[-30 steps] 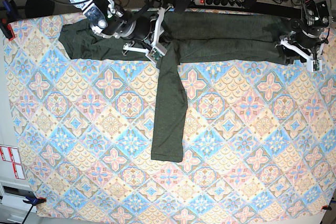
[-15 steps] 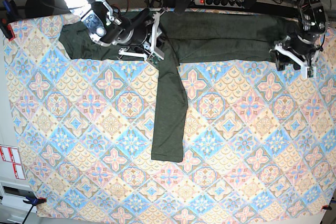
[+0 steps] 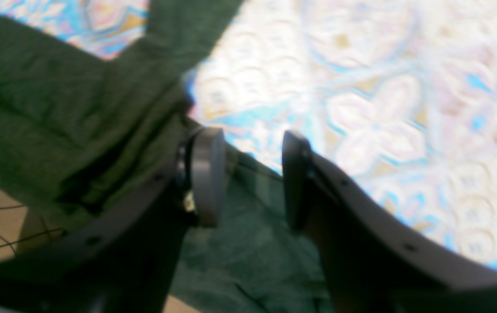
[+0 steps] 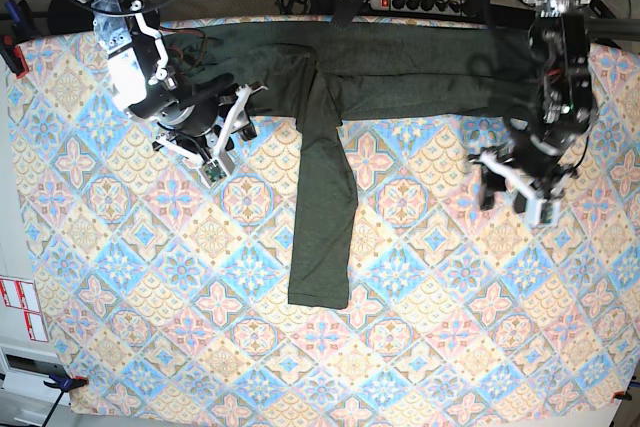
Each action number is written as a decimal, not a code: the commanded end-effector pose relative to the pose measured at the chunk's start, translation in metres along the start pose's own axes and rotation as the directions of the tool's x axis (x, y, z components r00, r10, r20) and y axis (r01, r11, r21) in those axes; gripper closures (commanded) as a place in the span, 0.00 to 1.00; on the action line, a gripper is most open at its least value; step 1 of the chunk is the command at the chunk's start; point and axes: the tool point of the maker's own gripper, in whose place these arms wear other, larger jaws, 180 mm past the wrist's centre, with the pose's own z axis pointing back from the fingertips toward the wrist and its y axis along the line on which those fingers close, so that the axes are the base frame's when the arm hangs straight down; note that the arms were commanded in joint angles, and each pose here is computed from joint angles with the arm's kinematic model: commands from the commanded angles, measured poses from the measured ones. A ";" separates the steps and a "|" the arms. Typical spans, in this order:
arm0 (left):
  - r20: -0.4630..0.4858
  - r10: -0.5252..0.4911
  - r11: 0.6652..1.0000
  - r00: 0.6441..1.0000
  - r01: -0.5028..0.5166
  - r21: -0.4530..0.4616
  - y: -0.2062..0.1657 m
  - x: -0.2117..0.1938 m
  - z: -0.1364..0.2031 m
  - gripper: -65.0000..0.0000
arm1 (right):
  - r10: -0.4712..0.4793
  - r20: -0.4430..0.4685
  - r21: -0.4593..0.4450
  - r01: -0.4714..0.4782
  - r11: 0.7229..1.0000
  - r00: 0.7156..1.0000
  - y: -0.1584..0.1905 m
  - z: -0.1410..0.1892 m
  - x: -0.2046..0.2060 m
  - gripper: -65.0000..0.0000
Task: Fold the T-shirt properly
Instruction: 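Reach the left gripper to the other sleeve's cuff and grasp it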
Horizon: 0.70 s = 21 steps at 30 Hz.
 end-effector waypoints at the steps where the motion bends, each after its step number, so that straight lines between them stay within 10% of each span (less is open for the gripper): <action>1: 0.058 -0.028 0.999 0.998 0.030 -0.036 -0.011 0.022 -0.004 0.43 | 0.002 0.047 -0.003 -0.002 1.000 0.999 -0.004 0.005 0.014 0.65; 8: -0.009 -0.099 0.987 0.995 0.097 -0.128 -0.059 0.022 -0.060 0.42 | -0.020 0.058 -0.038 0.022 0.999 0.998 -0.019 0.009 0.016 0.65; 21: -0.122 0.055 0.975 0.991 -0.080 -0.207 -0.121 0.016 -0.127 0.42 | -0.060 0.068 -0.094 0.066 0.993 0.996 -0.042 0.018 0.012 0.65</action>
